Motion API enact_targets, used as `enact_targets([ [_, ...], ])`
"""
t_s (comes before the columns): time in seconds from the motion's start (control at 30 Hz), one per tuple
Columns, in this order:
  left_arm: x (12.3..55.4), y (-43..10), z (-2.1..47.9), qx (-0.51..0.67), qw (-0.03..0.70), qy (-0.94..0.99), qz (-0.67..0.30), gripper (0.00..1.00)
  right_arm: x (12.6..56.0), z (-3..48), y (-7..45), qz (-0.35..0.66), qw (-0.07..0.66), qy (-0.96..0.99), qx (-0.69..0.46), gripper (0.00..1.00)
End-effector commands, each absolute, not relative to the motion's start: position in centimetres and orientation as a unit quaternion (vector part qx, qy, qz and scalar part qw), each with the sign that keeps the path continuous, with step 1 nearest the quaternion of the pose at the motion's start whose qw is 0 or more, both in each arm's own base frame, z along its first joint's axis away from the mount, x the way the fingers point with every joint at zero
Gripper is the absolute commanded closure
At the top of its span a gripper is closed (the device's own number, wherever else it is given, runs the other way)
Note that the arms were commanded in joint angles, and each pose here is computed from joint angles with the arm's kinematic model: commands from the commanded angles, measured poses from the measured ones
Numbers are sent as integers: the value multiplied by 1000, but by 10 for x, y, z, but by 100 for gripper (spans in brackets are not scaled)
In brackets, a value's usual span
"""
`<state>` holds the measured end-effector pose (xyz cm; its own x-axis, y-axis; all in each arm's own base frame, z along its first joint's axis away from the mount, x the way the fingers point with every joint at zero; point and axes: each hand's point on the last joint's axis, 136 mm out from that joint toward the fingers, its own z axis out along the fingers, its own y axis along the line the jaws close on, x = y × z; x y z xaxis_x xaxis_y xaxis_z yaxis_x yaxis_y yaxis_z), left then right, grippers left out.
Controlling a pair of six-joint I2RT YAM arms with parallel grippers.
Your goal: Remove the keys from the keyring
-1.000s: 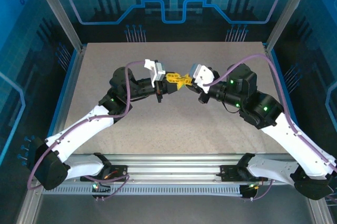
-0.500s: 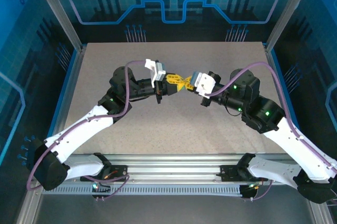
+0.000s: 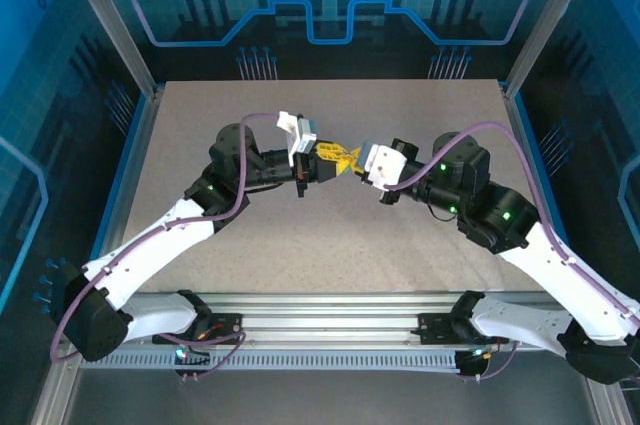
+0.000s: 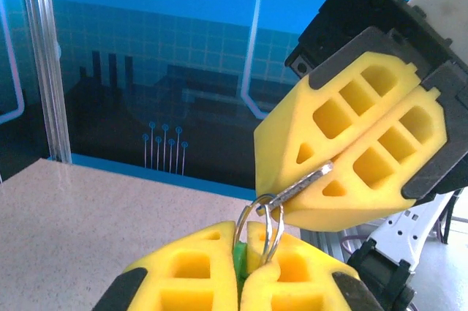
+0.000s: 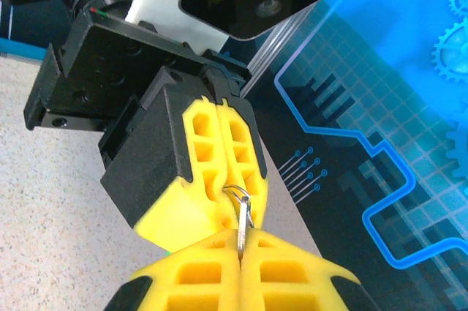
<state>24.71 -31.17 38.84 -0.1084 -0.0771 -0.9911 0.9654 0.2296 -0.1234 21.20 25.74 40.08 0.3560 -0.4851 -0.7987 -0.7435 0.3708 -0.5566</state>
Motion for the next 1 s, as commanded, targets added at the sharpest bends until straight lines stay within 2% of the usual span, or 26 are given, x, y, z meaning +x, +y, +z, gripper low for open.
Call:
enact_targets([
  [0.0,276,-287,435,331,620,561,-438,100,163,350,275,163,512,536,-651,100],
  [0.4,273,-290,433,345,623,560,-423,100,155,334,287,171,487,526,-676,100],
  [0.6,269,-291,434,349,619,558,-429,100,157,289,306,77,447,510,-730,100],
  [0.83,260,-293,434,366,609,550,-439,100,151,252,301,-11,406,459,-790,100],
  [0.97,254,-298,434,377,599,537,-459,100,145,246,306,-17,406,437,-802,100],
])
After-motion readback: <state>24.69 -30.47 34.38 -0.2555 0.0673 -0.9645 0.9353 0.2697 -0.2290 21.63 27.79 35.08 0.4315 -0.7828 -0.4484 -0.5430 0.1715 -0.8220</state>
